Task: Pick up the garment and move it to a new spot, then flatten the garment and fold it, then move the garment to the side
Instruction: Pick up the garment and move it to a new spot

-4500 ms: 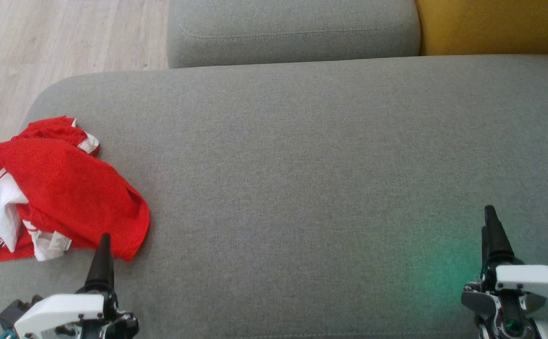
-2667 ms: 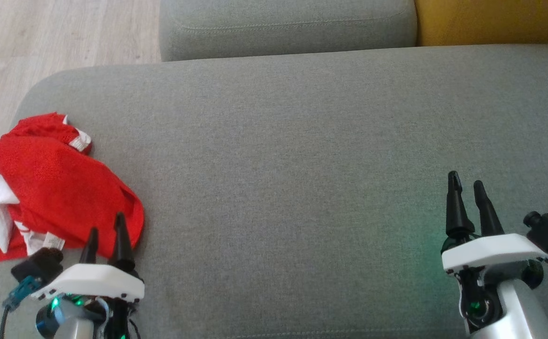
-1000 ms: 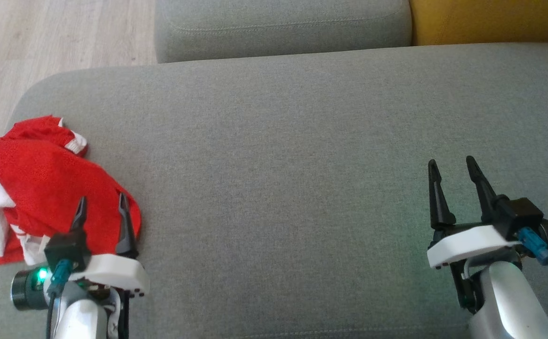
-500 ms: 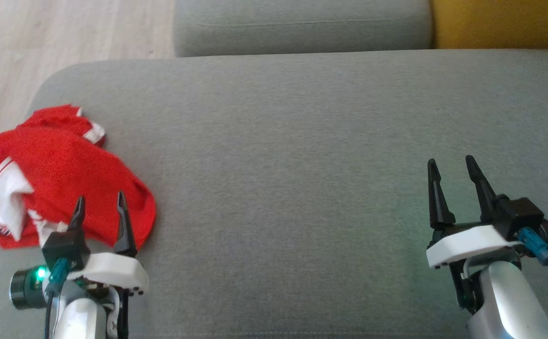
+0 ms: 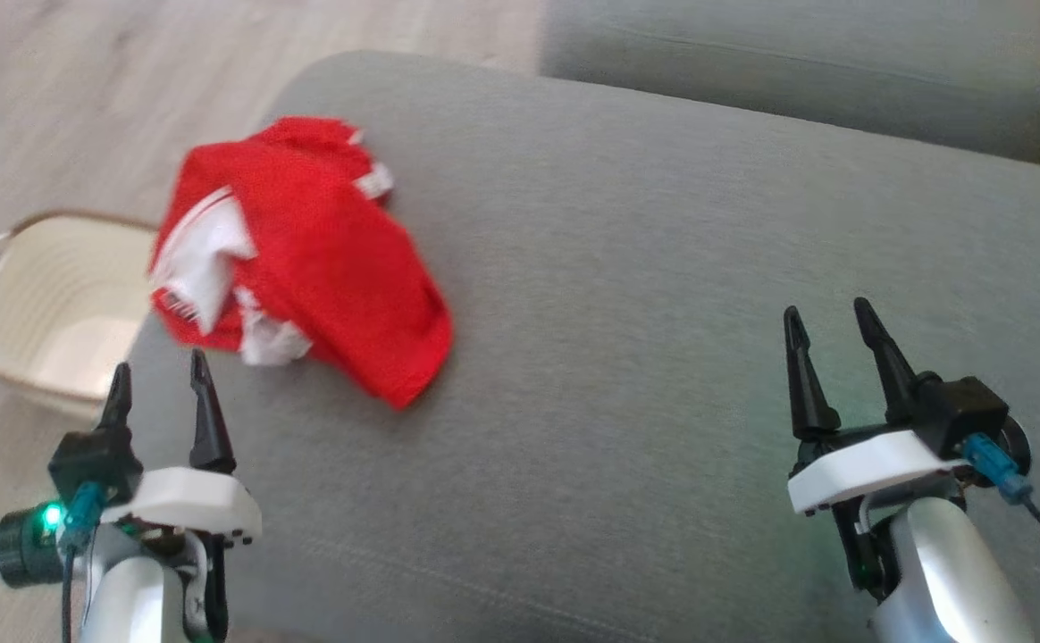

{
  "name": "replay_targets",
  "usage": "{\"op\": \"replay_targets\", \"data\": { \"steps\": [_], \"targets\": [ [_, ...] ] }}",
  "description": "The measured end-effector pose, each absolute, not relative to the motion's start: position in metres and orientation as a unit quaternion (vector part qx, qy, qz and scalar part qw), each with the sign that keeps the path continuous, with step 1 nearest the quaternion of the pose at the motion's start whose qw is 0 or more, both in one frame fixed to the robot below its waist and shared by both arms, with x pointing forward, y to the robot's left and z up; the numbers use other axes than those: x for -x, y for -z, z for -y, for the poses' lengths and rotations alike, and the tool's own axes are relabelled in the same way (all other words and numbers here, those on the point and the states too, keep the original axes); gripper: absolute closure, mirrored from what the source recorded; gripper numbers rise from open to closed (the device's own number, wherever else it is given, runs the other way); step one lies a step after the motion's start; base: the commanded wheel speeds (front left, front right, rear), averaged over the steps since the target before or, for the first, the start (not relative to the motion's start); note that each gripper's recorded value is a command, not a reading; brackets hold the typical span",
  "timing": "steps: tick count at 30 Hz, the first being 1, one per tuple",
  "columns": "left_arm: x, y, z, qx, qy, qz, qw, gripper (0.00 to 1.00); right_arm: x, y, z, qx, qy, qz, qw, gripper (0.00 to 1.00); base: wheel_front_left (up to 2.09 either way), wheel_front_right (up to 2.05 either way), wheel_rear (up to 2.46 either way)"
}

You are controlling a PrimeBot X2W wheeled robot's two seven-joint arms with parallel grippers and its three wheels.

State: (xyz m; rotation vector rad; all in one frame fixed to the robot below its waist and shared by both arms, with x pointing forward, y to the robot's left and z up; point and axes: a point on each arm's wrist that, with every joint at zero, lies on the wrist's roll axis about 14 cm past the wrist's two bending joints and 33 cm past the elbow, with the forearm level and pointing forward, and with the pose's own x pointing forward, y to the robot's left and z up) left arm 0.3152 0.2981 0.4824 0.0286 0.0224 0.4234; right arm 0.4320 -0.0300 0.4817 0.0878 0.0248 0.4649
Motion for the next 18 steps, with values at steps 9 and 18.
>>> {"op": "replay_targets", "data": {
  "steps": [9,18],
  "targets": [
    [-0.242,-0.471,-0.351,-0.01,-0.325,-0.033,0.945,0.0,-0.427,-0.471,-0.049,-0.052,-0.33,-0.03,0.942,0.0,0.0,0.0,0.0],
    [-0.237,-0.459,-0.359,0.056,-0.342,-0.038,0.937,0.0,-0.435,-0.46,-0.064,-0.063,-0.346,-0.041,0.935,0.0,0.0,0.0,0.0]
  ]
}}
